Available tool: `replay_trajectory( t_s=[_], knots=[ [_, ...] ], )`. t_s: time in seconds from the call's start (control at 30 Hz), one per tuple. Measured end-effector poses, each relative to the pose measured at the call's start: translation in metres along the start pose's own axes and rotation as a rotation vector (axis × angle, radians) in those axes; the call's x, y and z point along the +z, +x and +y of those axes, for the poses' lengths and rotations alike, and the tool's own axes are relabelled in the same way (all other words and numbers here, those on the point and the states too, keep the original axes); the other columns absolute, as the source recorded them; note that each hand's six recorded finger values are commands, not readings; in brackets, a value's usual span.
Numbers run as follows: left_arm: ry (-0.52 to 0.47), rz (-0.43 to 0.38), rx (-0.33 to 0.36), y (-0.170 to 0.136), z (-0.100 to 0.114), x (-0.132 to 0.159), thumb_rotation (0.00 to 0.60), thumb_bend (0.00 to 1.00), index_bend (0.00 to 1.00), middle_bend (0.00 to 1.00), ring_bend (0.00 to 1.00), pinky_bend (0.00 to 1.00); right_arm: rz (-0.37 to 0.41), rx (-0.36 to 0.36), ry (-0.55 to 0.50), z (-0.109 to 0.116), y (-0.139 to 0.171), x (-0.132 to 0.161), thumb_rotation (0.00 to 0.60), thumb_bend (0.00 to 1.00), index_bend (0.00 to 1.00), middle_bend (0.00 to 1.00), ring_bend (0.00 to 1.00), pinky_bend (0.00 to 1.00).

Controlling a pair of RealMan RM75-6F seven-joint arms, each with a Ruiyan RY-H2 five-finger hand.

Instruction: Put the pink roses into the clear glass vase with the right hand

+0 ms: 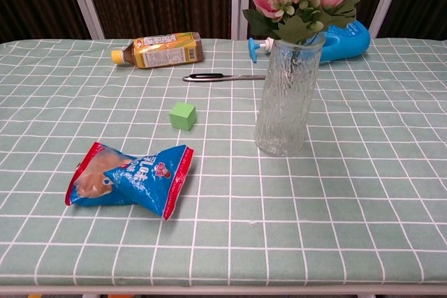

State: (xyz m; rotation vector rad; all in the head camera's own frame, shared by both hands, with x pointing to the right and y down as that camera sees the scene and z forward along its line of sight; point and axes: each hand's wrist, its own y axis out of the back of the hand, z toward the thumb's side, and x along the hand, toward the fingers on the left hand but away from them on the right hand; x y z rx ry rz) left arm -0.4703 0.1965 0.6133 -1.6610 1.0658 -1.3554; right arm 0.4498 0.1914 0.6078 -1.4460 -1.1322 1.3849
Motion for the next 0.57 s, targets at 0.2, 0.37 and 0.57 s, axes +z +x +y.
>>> replay_trajectory(
  t_s=[0.2,0.37,0.57],
  knots=[
    [-0.004,0.004,0.012,-0.002,0.0,0.0,0.6,0.0,0.09,0.02,0.0,0.05,-0.02,-0.002,0.05,-0.009,0.021,-0.006,0.6,0.0,0.0,0.0,0.0,0.0],
    [-0.001,0.006,0.005,-0.002,-0.002,-0.001,0.6,0.0,0.09,0.02,0.0,0.05,-0.019,0.004,0.043,-0.01,0.026,-0.004,0.6,0.0,0.0,0.0,0.0,0.0],
    [0.002,0.012,0.011,-0.002,-0.001,-0.003,0.6,0.0,0.09,0.02,0.0,0.05,-0.022,0.009,0.036,-0.011,0.027,-0.002,0.6,0.0,0.0,0.0,0.0,0.0]
  ],
)
